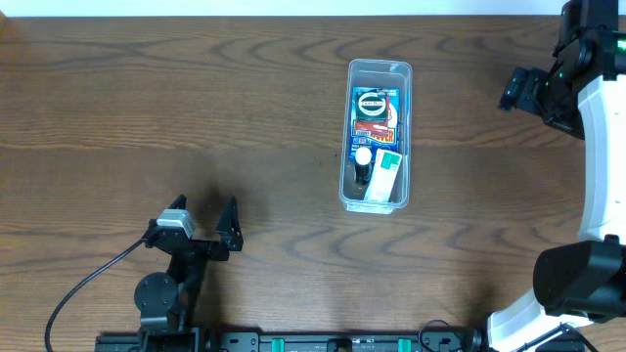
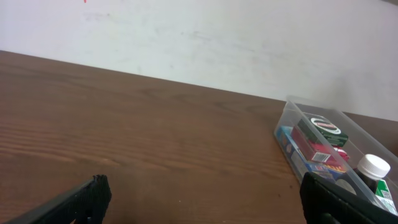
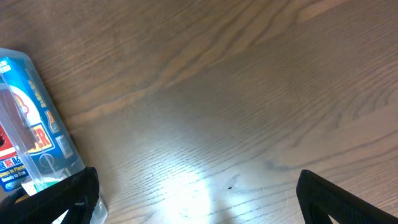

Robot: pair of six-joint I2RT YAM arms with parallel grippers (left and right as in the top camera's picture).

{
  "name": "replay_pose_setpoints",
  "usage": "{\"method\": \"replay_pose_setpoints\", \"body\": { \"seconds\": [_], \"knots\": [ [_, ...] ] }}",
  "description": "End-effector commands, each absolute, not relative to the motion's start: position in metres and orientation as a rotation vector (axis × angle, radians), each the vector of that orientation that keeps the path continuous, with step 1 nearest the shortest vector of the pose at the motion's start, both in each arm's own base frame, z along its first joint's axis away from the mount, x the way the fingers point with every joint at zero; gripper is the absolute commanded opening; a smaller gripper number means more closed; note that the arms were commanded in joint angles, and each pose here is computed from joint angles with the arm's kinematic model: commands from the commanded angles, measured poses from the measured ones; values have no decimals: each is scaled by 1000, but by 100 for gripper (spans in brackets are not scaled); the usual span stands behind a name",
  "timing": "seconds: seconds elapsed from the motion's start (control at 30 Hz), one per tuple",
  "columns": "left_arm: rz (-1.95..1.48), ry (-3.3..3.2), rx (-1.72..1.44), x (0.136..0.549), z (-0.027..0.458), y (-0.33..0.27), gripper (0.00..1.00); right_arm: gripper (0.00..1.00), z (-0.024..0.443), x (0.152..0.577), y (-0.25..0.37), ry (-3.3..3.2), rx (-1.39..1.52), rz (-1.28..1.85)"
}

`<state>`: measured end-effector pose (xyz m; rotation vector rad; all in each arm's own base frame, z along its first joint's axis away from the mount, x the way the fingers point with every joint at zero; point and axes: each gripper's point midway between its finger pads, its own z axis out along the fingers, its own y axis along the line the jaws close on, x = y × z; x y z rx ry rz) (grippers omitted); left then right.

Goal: Pack container

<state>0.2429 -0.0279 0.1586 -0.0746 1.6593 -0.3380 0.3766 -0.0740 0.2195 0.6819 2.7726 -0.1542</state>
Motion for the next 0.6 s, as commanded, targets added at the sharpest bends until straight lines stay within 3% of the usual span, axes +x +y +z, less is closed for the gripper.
{"method": "replay_pose_setpoints", "body": {
  "seconds": [0.0,0.3,0.57],
  "knots": [
    [-351,1707,-82,242,143,-29,98,99,227,374,-78,2743,699,-183],
    [-351,1707,-82,242,143,-29,98,99,266,360,-75,2637,675,-184],
    [-351,1707,-82,242,143,-29,98,99,329,331,-62,2447,610,-157]
  ]
}}
